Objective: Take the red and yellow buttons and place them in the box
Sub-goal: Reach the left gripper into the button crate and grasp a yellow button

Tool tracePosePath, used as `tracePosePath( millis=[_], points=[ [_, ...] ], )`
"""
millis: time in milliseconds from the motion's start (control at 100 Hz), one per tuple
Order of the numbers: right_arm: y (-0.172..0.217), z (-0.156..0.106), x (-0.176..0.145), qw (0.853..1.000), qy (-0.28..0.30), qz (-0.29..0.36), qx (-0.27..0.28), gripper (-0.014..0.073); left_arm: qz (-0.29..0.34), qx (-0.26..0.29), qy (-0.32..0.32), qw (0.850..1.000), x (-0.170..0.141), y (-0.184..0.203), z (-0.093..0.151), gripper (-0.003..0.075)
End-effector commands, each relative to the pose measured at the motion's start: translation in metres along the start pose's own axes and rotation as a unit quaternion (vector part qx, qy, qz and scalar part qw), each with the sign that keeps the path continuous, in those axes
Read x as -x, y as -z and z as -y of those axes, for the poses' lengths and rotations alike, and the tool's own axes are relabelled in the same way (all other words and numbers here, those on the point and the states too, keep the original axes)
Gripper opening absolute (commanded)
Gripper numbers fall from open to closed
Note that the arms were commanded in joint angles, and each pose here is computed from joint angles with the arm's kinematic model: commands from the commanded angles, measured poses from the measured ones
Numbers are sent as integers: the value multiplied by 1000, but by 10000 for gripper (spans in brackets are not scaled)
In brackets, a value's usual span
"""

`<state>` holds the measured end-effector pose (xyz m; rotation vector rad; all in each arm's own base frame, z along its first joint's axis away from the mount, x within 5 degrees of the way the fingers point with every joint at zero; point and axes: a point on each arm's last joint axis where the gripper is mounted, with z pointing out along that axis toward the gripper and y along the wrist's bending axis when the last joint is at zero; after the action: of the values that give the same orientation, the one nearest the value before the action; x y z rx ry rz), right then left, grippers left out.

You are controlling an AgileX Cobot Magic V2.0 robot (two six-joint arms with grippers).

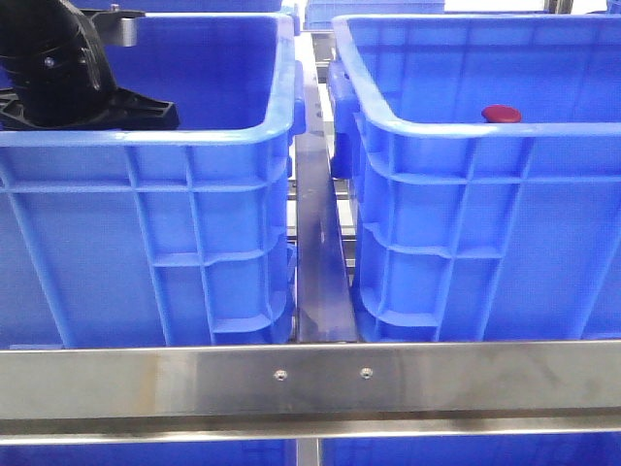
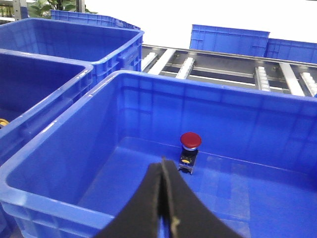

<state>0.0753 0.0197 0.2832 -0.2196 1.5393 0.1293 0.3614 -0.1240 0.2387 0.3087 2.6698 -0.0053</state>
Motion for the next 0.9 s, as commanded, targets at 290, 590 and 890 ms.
tracePosePath(
  millis=[290,590,890],
  points=[
    [0,3,9,1000,-6,15,-15,-69,59,-9,13,998,14,27,-2,52],
    [0,3,9,1000,-6,15,-15,-69,149,-35,-10,988,14,96,5,52],
    [0,3,9,1000,-6,15,-15,-69,254,-161,-116,947,-2,176,37,52]
  ],
)
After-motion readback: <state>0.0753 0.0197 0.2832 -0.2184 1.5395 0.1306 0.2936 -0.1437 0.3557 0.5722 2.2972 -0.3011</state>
